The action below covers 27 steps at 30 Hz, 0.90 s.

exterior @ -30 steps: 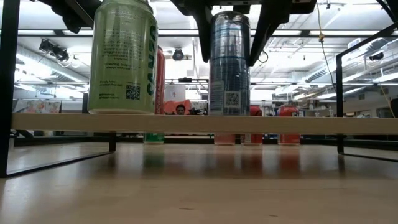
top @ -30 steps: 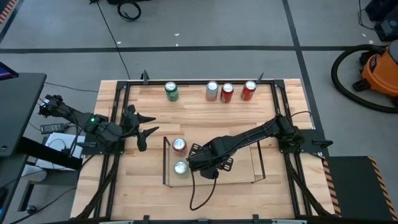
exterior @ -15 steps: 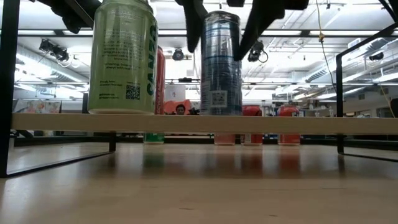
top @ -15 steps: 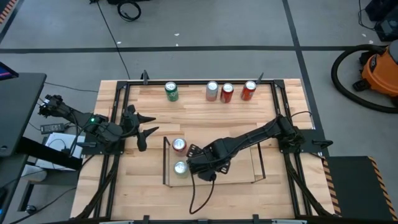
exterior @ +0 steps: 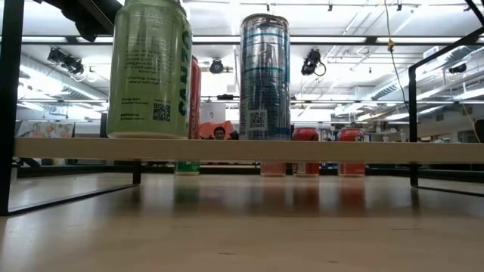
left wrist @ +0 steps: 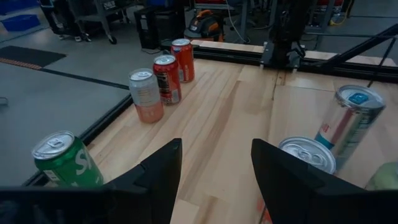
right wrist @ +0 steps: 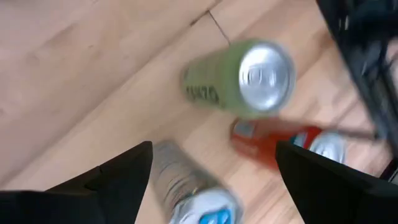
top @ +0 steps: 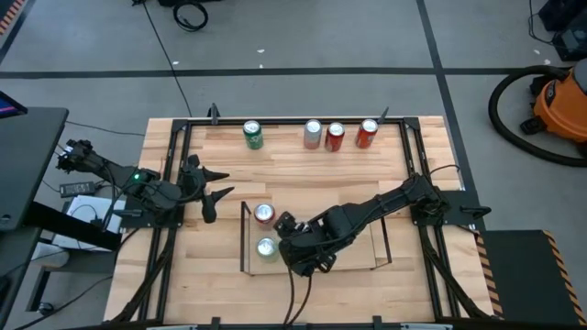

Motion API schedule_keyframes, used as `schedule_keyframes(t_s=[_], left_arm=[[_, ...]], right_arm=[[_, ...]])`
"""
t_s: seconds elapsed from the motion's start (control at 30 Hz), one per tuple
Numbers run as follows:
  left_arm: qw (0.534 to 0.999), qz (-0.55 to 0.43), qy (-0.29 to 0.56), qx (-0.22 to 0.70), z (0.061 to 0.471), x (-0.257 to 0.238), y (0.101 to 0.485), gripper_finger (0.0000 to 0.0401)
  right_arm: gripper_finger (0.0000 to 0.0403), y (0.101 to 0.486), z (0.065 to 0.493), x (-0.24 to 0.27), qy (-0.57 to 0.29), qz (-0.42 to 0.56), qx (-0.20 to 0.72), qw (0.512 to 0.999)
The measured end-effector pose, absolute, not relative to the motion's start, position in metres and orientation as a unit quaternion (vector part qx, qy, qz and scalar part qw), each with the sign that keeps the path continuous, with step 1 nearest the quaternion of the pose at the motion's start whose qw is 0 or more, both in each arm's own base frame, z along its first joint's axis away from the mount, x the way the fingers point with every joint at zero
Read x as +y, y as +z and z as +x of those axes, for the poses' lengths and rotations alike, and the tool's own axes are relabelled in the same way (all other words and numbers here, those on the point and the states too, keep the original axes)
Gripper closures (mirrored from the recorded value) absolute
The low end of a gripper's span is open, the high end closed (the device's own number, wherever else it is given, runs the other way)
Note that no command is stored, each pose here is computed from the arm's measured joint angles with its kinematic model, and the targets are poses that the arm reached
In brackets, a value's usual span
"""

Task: Place canned beverage on shelf
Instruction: Put the blue soda can on the shelf

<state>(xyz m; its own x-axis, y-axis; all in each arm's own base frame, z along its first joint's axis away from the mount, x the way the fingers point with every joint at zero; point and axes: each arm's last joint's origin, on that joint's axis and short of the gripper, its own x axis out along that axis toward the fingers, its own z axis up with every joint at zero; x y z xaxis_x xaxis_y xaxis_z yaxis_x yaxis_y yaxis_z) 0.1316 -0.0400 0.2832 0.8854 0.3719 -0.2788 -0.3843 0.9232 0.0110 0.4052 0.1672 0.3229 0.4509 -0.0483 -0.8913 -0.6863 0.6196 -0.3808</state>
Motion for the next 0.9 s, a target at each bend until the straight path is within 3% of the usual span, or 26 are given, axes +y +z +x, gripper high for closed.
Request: schedule_keyframes(t_s=[0.27,0.47,0.9], left_arm=[[0.973,-0.032,0.178,0.143,0.132,-0.041,0.283,0.0198],[0.973,-0.032,0.177,0.143,0.132,-0.041,0.283,0.0198],[0.975,-0.035,0.165,0.145,0.132,-0.042,0.283,0.0198]], right_arm=[[0.0053,0.323,0.39,0.159,0.108,-0.265,0.571,0.769],[0.0053,0.328,0.38,0.159,0.042,-0.24,0.588,0.771],[0.0054,0.313,0.383,0.145,-0.107,-0.043,0.621,0.776]])
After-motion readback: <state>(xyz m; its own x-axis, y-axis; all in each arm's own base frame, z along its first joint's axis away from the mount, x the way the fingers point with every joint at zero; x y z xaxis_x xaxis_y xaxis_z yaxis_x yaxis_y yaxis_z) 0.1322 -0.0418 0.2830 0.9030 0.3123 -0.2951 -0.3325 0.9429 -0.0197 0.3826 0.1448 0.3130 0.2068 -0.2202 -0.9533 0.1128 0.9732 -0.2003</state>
